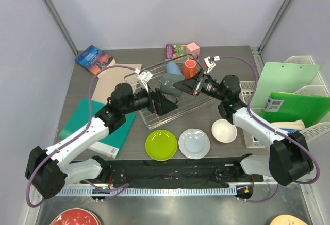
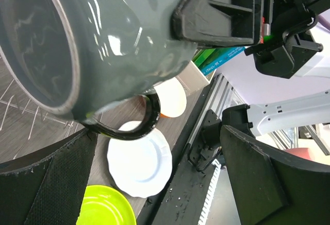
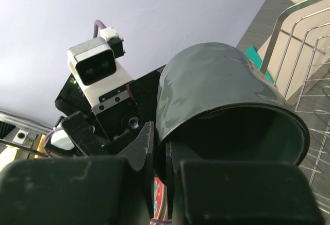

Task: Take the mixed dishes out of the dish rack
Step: Pick up the cup from the dish rack.

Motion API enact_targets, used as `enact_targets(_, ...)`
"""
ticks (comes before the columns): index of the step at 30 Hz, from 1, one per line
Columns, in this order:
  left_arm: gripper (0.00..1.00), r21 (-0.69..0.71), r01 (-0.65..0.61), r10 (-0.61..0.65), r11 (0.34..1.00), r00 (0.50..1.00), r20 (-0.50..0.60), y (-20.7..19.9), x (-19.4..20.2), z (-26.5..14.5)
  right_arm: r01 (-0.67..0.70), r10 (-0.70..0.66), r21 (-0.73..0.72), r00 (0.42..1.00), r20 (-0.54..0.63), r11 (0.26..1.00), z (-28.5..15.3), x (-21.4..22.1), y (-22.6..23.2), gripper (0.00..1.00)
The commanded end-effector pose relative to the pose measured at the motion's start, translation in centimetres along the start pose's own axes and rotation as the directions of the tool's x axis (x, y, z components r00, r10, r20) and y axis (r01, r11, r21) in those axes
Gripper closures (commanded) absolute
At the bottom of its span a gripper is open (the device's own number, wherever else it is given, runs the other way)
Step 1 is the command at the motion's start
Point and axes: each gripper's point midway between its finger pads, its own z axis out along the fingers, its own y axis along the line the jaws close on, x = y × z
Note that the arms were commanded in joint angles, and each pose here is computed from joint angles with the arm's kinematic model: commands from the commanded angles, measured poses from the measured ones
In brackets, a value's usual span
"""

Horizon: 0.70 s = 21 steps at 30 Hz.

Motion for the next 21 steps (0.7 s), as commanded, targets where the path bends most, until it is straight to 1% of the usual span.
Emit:
enact_targets(1, 0.00, 0.013, -0.042, 0.041, 0.999, 0.999, 0.028, -0.4, -1.3, 0.1, 0.099, -0.101, -0.140, 0.995, -0.002, 0.985, -0.7, -0.2, 5.1, 0.99)
enact_targets(4, 0.01, 0.027, -0.012, 0.011, 1.000, 1.000, 0.027, -0.2, -0.9, 0.5, 0.094, -0.097, -0.167, 0.995, -0.011, 0.981, -0.9, 0.1, 5.8, 0.99)
enact_targets(5, 0.04, 0.042, -0.012, 0.011, 0.999, 0.999, 0.041, -0.4, -1.1, 0.7, 0.091, -0.096, -0.183, 0.995, -0.020, 0.979, -0.9, 0.4, 6.2, 0.99)
enact_targets(7, 0.07, 0.064, 0.018, -0.020, 0.998, 0.999, 0.034, -0.5, -0.7, 1.1, 0.086, -0.094, -0.207, 0.995, -0.025, 0.974, -0.9, 0.6, 6.5, 0.99)
enact_targets(8, 0.12, 0.070, 0.029, -0.031, 0.997, 0.999, 0.028, -0.2, -0.3, 1.2, 0.077, -0.086, -0.213, 0.996, -0.034, 0.974, -0.9, 0.8, 6.5, 0.99)
enact_targets(9, 0.14, 0.116, 0.018, -0.023, 0.993, 0.999, 0.045, -1.0, -0.6, 1.3, 0.074, -0.084, -0.213, 0.996, -0.040, 0.974, -0.9, 1.0, 6.3, 0.99)
enact_targets(10, 0.15, 0.123, 0.053, -0.057, 0.991, 0.998, 0.036, -0.8, -0.3, 1.6, 0.070, -0.080, -0.212, 0.996, -0.042, 0.975, -0.8, 1.1, 6.2, 0.99)
enact_targets(11, 0.16, 0.144, 0.052, -0.059, 0.988, 0.997, 0.044, -1.1, -0.4, 1.7, 0.068, -0.077, -0.209, 0.996, -0.039, 0.976, -0.8, 1.1, 6.1, 0.99)
enact_targets(12, 0.17, 0.147, 0.082, -0.087, 0.986, 0.996, 0.026, -0.9, 0.0, 2.0, 0.070, -0.080, -0.217, 0.996, -0.039, 0.974, -0.8, 1.1, 6.2, 0.99)
enact_targets(14, 0.19, 0.150, 0.097, -0.101, 0.984, 0.995, 0.020, -0.7, 0.3, 2.1, 0.061, -0.072, -0.218, 0.997, -0.041, 0.974, -0.8, 1.2, 6.1, 0.99)
enact_targets(19, 0.27, 0.165, 0.095, -0.103, 0.982, 0.994, 0.040, -0.9, 0.2, 2.0, 0.060, -0.073, -0.221, 0.996, -0.051, 0.973, -0.7, 1.4, 6.1, 0.99)
enact_targets(21, 0.27, 0.168, 0.089, -0.098, 0.982, 0.994, 0.047, -1.2, 0.0, 1.8, 0.058, -0.071, -0.213, 0.996, -0.054, 0.975, -0.7, 1.5, 5.9, 0.99)
